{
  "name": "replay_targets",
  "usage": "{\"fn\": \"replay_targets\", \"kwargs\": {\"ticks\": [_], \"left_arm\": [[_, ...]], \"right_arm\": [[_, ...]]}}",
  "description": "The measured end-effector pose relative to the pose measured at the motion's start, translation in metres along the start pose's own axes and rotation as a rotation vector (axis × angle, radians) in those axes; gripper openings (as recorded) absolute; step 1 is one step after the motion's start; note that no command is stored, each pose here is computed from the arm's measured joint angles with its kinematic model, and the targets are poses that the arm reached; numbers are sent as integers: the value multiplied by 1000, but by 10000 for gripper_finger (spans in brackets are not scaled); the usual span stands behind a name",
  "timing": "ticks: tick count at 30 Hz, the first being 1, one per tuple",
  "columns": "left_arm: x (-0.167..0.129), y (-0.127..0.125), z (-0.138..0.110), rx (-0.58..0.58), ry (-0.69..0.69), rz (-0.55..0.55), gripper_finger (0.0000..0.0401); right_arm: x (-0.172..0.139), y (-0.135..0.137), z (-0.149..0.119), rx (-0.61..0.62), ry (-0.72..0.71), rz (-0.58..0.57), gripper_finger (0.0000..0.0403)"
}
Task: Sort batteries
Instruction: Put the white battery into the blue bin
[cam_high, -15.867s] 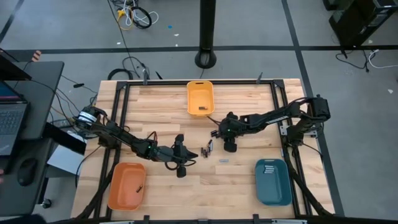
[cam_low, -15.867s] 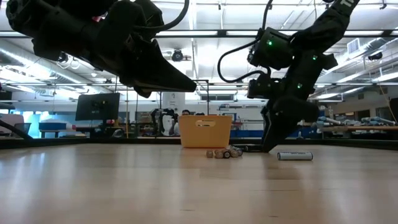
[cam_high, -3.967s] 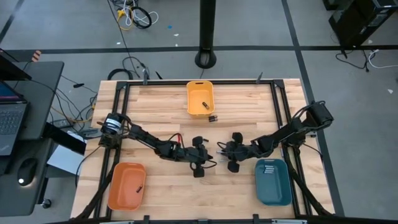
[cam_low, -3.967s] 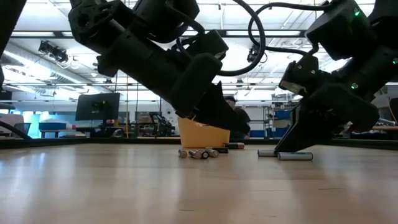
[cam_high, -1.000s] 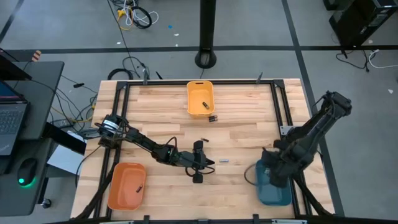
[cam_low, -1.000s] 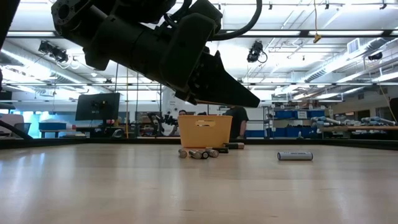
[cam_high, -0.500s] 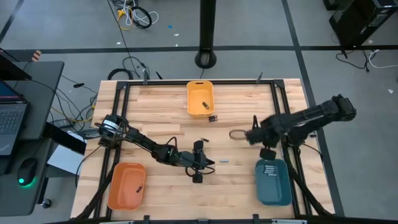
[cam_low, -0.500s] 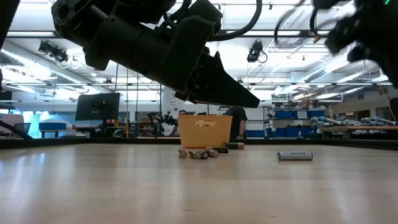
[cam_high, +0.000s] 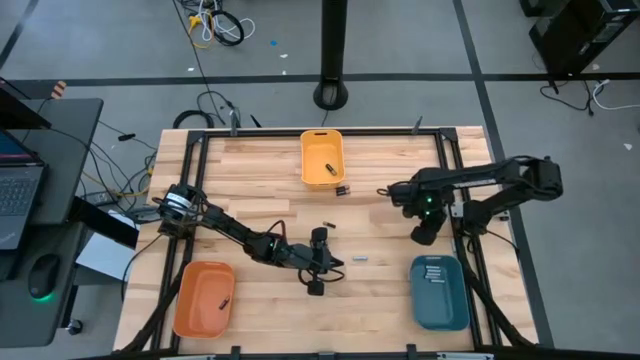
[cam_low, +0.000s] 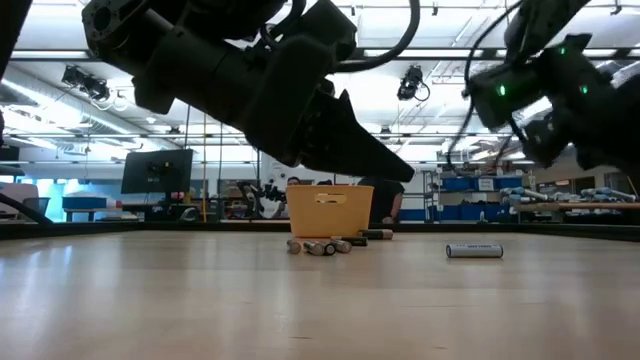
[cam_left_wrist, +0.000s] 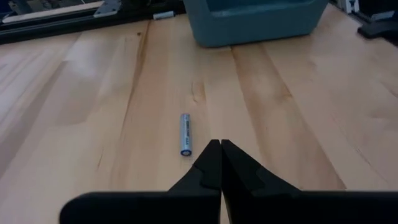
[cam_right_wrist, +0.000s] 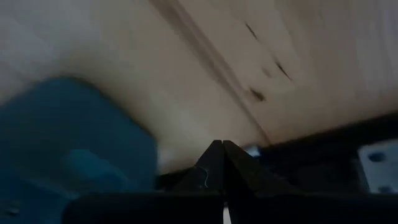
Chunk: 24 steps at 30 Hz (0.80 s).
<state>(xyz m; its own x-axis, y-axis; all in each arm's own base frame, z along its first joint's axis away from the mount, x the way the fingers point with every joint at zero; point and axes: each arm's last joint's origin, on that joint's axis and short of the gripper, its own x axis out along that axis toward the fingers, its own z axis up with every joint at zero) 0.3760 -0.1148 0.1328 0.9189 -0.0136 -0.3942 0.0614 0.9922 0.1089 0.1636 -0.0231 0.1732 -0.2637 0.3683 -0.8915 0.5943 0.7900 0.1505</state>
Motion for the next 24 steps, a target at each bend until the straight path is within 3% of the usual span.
{"fn": "replay_targets", "kwargs": {"ticks": [5, 10, 14, 18, 24], "left_arm": [[0, 0, -3, 7, 25, 0, 6], [0, -1, -3, 8, 26, -1, 6], [-3, 0, 0, -4, 31, -30, 6], [-15, 6, 8, -3, 15, -41, 6], [-43, 20, 10, -28, -51, -27, 6]], "right_arm": [[17, -1, 14, 14, 43, -26, 8], [14, 6, 18, -65, -17, -66, 7], [-9, 15, 13, -137, -173, -76, 6], [-29, 30, 7, -264, -423, 5, 7], [-22, 63, 9, -466, -700, 136, 15]]}}
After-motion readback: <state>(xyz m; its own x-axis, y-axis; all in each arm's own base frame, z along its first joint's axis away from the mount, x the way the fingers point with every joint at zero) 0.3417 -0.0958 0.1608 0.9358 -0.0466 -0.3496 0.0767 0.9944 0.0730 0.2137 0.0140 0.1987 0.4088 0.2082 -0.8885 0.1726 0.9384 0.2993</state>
